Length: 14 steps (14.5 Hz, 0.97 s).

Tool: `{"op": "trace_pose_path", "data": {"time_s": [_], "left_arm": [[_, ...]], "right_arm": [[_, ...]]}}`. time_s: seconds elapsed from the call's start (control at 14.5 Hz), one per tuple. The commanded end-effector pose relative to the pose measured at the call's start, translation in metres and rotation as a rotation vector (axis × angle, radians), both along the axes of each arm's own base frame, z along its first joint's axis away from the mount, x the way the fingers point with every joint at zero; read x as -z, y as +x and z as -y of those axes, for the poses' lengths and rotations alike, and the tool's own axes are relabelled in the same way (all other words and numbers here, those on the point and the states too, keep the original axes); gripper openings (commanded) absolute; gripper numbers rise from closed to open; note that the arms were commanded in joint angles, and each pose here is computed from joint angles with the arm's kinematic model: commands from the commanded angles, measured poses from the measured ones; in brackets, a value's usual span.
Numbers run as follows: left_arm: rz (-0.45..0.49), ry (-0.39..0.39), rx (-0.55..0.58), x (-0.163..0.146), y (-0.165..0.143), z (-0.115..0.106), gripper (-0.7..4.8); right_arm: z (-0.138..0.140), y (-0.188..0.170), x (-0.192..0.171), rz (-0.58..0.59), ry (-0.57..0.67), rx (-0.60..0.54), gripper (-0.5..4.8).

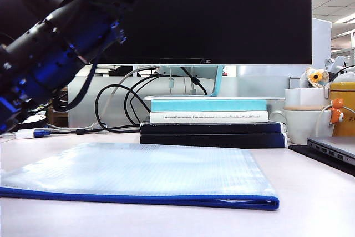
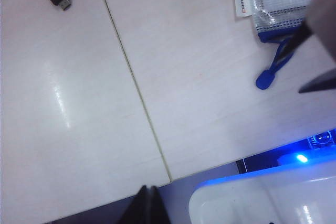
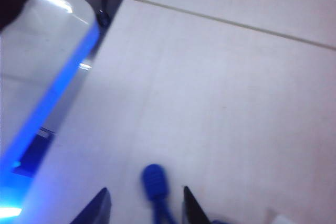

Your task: Pick up the transparent plastic file bag with a blue zipper and close its zipper.

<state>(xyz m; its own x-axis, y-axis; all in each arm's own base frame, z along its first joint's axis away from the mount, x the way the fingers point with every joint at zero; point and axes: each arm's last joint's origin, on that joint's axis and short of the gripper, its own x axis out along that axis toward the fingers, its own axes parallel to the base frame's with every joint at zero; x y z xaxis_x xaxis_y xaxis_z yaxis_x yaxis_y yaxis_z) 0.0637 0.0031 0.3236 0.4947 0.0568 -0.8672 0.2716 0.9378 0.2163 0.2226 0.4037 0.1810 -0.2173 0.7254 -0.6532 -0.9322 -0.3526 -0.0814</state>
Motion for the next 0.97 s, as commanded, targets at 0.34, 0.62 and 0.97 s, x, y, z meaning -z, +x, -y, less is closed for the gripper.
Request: {"op": "trace_pose_path", "data": {"time_s": [0.34, 0.62, 0.97], "left_arm": [[0.026, -0.095, 0.070, -0.002, 0.001, 0.003, -0.04], [0.035, -0.094, 0.071, -0.002, 0.002, 0.003, -0.04], [0.104, -0.086, 0.072, -0.006, 0.007, 0.003, -0.04]], "right_arm": [[-0.008, 0.007, 0.032, -0.008, -0.033, -0.035, 1.81], [-0.019, 0.005, 0.057, 0.014, -0.083, 0.046, -0.02], [-0.011, 0.005, 0.024, 0.101, -0.117, 0.150, -0.02]]}}
